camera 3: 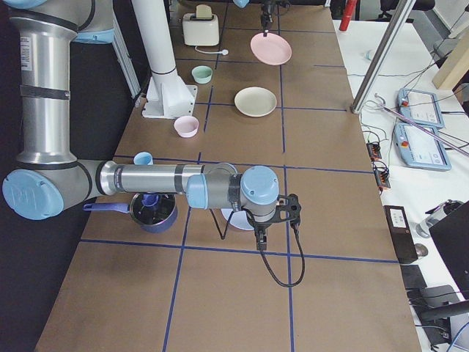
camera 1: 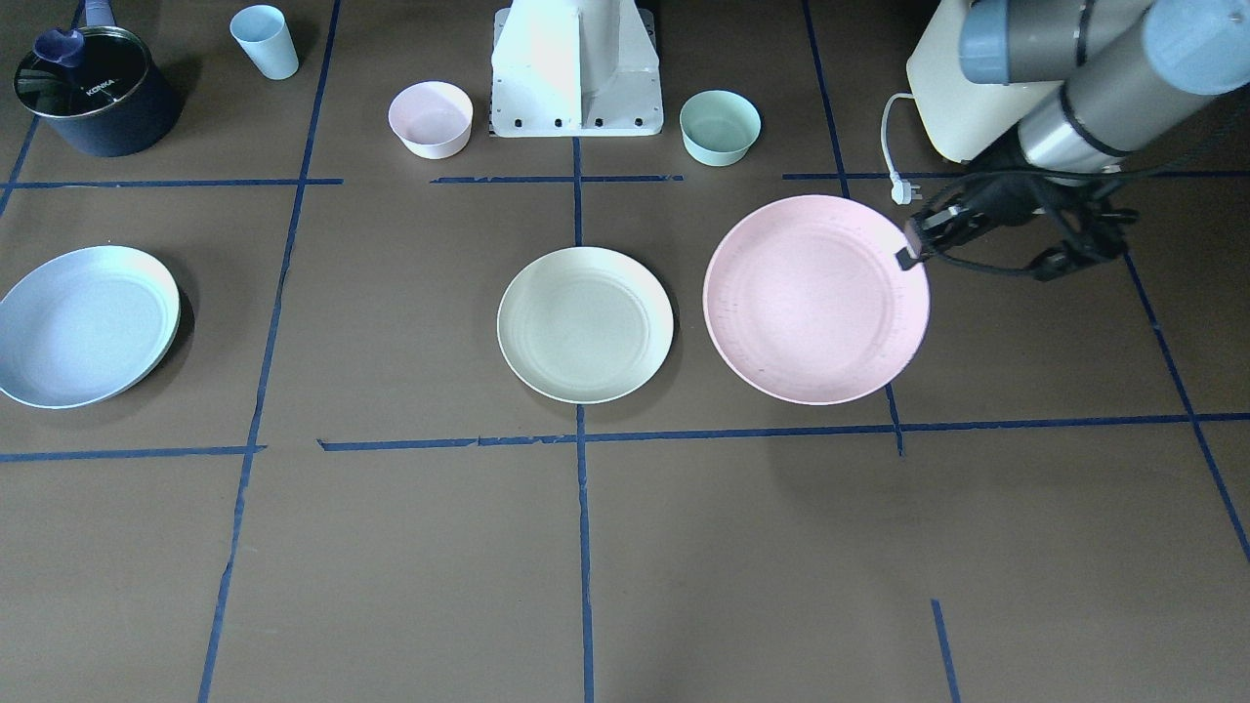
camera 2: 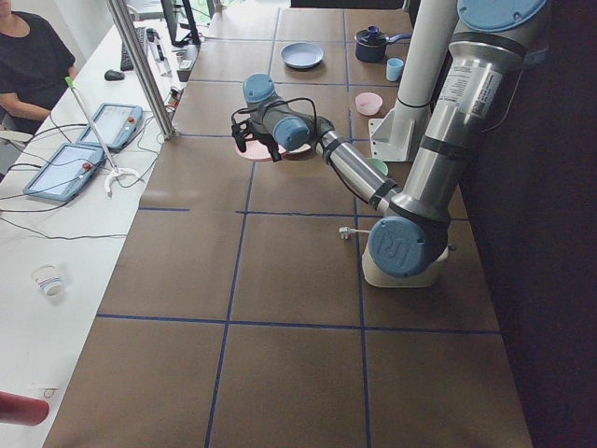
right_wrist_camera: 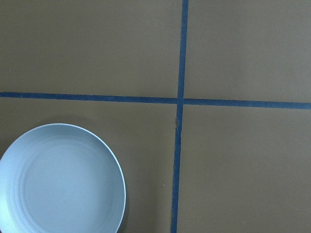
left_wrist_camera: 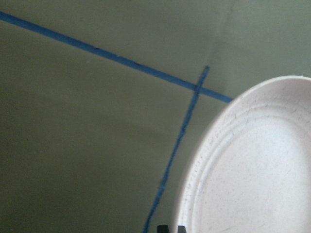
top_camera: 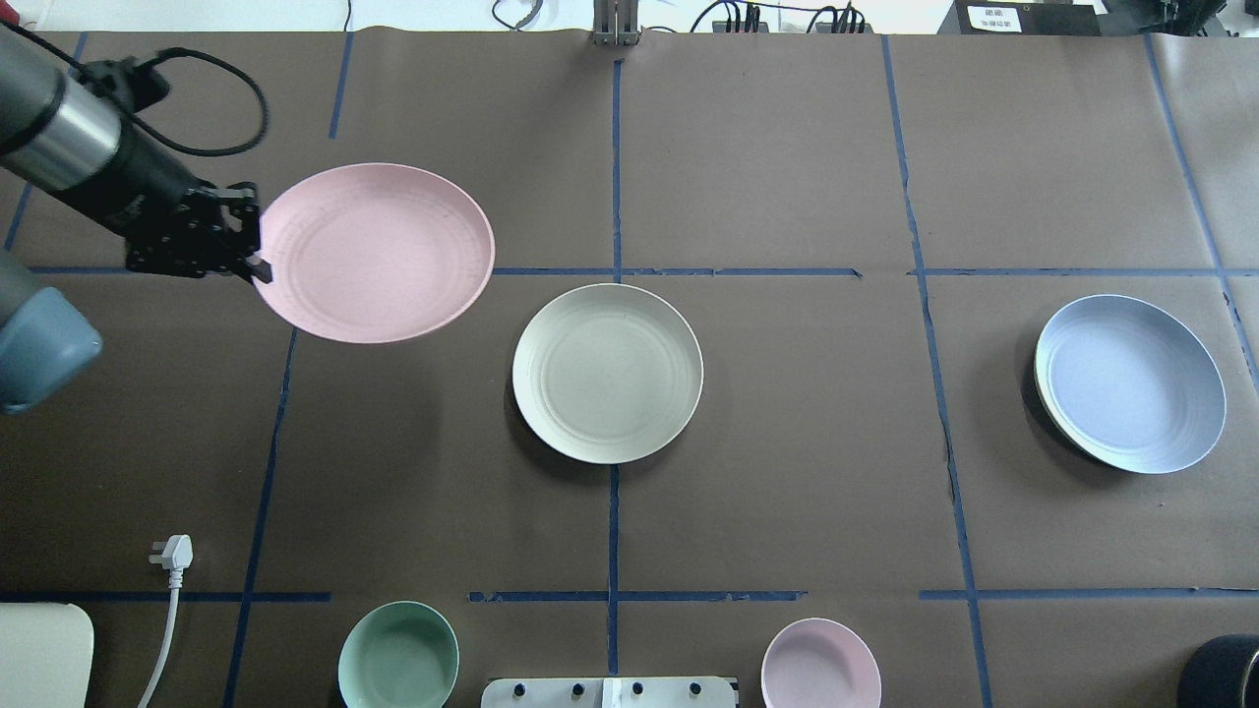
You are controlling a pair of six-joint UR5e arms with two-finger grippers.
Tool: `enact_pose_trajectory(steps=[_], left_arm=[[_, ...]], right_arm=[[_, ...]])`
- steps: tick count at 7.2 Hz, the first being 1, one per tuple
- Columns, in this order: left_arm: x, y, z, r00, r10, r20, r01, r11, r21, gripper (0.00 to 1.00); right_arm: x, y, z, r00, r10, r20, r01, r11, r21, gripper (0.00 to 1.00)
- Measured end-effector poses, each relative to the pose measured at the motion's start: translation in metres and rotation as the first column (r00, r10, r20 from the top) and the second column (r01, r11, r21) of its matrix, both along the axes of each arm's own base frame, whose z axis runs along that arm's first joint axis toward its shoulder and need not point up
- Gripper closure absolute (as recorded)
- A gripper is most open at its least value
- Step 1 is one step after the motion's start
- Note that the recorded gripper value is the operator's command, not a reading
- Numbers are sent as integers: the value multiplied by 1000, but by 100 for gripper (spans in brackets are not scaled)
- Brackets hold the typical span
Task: Stack three plates with pink and blue
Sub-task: 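Grasp the pink plate rim with the left gripper and lift it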
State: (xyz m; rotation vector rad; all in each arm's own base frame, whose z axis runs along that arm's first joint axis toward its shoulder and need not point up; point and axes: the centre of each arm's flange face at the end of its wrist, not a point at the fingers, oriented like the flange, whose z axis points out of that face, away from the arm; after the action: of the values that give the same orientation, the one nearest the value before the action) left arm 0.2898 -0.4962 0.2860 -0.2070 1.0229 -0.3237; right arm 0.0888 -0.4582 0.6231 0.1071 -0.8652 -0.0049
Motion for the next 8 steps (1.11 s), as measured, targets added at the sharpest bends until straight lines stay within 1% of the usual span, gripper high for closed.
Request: enact_pose_trajectory(steps=[1, 2, 3, 4, 6, 7, 8], left_arm=[[41, 13, -23, 1000, -15, -8, 15, 1000, 10, 100], [73, 24, -32, 998, -31, -48, 32, 999, 16, 100], [106, 34, -31, 994, -50, -100, 51, 999, 7, 100], [137, 45, -27, 990, -66, -126, 67, 998, 5, 100], [187, 61, -23, 987, -74, -144, 79, 996, 29, 100], [197, 65, -22, 986, -71, -151, 77, 996, 35, 100], [201, 67, -24, 985, -67, -157, 74, 997, 39, 66]], right_arm=[[0, 1, 3, 1000, 0, 1, 0, 1000, -7, 0], [0, 2, 5, 1000, 1, 2, -1, 1000, -12, 0], [0, 3, 6, 1000, 1, 3, -1, 1000, -13, 0], [0, 4, 6, 1000, 1, 4, -1, 1000, -14, 0], [-1, 4, 5, 1000, 2, 7, -2, 1000, -13, 0], [-1, 4, 4, 1000, 2, 8, -2, 1000, -13, 0], [-1, 3, 4, 1000, 2, 8, -2, 1000, -11, 0]])
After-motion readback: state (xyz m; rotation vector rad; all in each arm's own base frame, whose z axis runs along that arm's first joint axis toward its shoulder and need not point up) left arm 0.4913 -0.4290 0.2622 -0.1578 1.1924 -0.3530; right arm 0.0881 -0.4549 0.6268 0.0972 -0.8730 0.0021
